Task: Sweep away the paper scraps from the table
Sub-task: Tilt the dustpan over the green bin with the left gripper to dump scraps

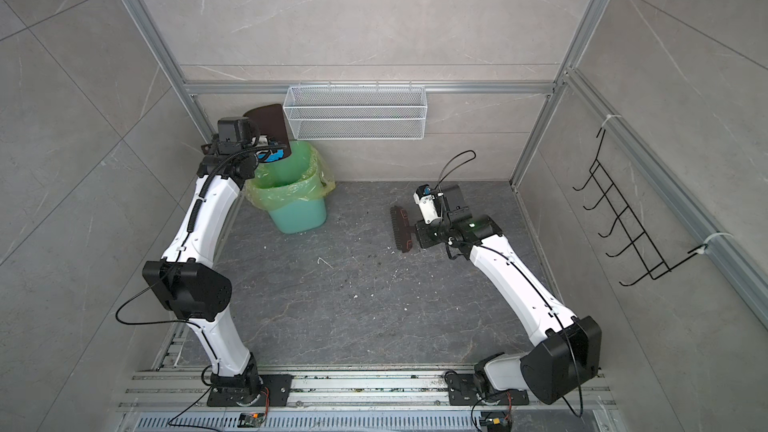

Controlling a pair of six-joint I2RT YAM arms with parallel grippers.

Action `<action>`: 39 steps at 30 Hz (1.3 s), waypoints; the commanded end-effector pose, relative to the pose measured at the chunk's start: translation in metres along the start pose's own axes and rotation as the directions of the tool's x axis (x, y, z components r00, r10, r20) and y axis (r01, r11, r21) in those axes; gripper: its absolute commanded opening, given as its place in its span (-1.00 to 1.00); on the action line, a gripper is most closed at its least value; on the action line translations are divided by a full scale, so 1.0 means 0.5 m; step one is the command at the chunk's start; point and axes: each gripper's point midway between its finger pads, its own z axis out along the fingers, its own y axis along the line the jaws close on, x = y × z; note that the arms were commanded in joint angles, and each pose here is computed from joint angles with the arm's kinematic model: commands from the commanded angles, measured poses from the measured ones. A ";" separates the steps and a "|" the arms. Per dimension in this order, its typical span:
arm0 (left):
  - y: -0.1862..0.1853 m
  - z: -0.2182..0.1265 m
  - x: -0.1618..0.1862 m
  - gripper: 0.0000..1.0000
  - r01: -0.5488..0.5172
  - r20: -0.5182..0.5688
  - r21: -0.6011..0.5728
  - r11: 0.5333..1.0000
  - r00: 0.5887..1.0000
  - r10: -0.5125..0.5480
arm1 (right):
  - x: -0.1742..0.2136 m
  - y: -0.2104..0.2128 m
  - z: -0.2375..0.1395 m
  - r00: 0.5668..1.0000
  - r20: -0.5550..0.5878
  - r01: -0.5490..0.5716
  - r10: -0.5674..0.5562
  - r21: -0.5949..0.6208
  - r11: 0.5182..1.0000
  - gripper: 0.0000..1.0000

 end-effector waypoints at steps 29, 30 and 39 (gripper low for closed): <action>-0.004 -0.078 0.040 -1.00 -0.095 0.097 -0.054 0.994 0.990 0.100 | -0.022 0.005 -0.030 0.996 0.085 0.039 -0.038 -0.006 0.999 -1.00; 0.001 -0.078 0.041 -1.00 -0.095 0.095 -0.059 0.994 0.990 0.101 | -0.020 0.005 -0.029 0.996 0.085 0.040 -0.040 -0.006 0.999 -1.00; 0.016 -0.084 0.049 -1.00 -0.043 0.089 -0.057 0.997 0.995 0.048 | -0.023 0.005 -0.035 0.995 0.094 0.044 -0.044 -0.003 0.999 -1.00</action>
